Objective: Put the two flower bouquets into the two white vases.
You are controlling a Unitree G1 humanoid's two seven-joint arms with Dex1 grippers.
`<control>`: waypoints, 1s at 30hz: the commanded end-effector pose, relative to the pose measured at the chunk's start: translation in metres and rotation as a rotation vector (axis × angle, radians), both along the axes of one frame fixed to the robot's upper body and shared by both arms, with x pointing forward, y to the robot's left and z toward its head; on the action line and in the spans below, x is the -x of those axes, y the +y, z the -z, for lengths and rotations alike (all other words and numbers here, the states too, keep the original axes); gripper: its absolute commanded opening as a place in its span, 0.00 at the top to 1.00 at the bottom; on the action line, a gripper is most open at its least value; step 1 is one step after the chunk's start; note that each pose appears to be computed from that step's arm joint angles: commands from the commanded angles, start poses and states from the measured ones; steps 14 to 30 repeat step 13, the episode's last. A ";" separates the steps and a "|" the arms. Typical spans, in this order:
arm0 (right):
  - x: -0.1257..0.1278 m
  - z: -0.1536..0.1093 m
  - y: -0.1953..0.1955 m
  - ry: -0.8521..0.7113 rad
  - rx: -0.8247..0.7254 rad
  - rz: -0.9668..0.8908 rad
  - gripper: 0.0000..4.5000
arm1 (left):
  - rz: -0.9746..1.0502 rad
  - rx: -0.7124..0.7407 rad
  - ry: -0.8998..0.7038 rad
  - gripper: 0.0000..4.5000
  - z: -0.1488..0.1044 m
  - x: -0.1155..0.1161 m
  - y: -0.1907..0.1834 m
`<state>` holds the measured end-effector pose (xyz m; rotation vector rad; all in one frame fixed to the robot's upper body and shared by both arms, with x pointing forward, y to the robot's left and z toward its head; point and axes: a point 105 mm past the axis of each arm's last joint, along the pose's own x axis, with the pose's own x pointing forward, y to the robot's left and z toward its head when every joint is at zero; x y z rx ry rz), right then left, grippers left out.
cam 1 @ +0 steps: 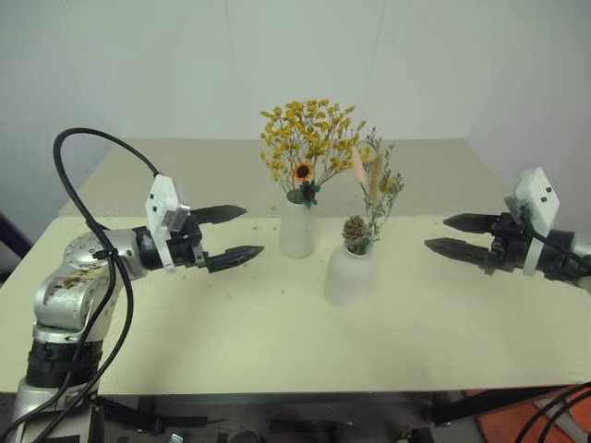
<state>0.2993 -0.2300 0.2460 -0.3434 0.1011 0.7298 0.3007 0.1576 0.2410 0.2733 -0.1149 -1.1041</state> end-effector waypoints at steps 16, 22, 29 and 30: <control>0.025 -0.008 -0.004 -0.067 -0.013 0.047 0.23 | -0.009 -0.002 -0.056 0.01 -0.014 0.011 0.003; 0.025 -0.008 -0.004 -0.067 -0.013 0.047 0.23 | -0.009 -0.002 -0.056 0.01 -0.014 0.011 0.003; 0.025 -0.008 -0.004 -0.067 -0.013 0.047 0.23 | -0.009 -0.002 -0.056 0.01 -0.014 0.011 0.003; 0.025 -0.008 -0.004 -0.067 -0.013 0.047 0.23 | -0.009 -0.002 -0.056 0.01 -0.014 0.011 0.003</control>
